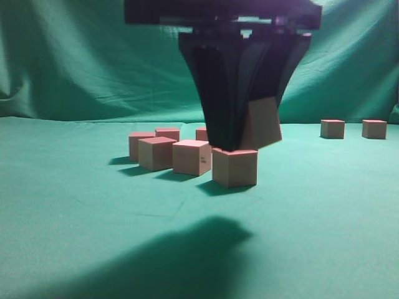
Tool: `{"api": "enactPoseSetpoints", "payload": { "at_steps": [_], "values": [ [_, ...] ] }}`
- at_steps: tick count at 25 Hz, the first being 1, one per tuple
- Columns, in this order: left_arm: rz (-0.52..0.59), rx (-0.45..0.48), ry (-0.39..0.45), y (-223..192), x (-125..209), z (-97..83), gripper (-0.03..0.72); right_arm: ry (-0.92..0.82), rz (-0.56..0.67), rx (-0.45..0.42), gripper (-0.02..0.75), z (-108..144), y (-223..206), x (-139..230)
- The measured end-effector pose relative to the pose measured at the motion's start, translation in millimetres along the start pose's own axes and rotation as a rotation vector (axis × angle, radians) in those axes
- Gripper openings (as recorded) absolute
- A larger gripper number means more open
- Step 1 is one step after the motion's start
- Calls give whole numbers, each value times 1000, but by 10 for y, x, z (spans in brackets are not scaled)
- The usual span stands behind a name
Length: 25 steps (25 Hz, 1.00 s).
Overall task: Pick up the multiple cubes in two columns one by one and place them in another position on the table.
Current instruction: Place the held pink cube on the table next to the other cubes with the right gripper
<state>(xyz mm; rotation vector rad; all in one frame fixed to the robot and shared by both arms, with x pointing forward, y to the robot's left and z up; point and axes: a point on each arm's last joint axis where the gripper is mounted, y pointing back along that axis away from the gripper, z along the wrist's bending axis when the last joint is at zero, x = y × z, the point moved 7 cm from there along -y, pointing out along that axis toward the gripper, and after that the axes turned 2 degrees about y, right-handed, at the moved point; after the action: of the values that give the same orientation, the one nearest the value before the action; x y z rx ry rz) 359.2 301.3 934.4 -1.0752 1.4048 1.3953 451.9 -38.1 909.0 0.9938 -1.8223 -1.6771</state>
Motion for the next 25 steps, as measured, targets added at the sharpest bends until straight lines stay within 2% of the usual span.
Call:
{"api": "enactPoseSetpoints", "payload": {
  "at_steps": [14, 25],
  "values": [
    [0, 0, 0, 0, 0, 0, 0, 38, -32, -13, 255, 66, -269, -140],
    [0, 0, 0, 0, 0, 0, 0, -4, -36, -6, 255, -12, -331, -166]
  ]
}}
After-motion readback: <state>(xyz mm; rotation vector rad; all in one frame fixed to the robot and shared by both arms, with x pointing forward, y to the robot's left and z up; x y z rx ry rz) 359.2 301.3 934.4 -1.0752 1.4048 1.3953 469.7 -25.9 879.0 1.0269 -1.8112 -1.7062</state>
